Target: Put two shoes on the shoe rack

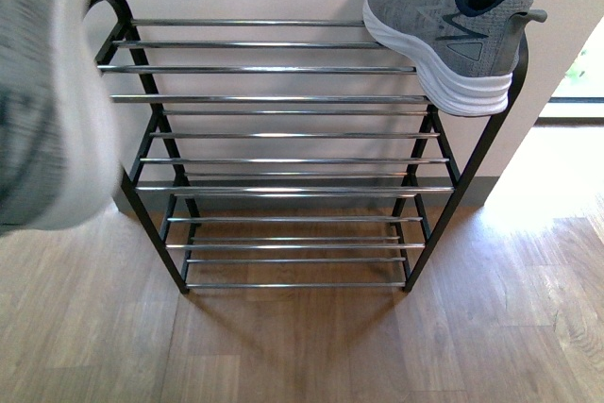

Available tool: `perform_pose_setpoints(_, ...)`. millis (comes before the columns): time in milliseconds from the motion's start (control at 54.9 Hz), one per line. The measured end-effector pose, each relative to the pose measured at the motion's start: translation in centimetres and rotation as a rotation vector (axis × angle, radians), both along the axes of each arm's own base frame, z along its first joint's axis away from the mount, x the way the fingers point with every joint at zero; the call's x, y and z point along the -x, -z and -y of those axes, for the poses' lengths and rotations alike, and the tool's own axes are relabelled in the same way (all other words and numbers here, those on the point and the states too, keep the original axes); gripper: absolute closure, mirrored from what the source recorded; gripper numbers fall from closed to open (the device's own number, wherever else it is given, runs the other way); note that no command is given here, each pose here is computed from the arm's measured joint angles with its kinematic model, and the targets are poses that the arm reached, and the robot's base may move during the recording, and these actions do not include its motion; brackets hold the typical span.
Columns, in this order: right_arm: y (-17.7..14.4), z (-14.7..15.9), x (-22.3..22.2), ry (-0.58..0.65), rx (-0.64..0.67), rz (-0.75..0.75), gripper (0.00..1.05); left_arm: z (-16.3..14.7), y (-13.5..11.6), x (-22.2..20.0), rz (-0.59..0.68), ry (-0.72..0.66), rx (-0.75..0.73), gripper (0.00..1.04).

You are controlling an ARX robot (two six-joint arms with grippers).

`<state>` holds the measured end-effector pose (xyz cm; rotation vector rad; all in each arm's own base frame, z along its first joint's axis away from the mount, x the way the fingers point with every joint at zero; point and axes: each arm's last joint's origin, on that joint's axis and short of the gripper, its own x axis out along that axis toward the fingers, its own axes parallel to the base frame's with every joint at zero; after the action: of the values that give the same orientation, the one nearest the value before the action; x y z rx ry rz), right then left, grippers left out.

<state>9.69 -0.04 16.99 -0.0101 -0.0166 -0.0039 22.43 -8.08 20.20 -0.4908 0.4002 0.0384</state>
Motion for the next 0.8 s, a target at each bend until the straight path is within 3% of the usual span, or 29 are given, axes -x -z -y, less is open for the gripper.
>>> perform_pose_setpoints(255,0.0,0.0,0.0,0.000,0.000,0.000,0.09,4.0,3.7,-5.4,-0.213,-0.002,0.120,1.03)
perform_pose_setpoints(802,0.0,0.0,0.0,0.000,0.000,0.000,0.09,12.2,2.8,-17.5,-0.296,-0.015,0.336,1.03)
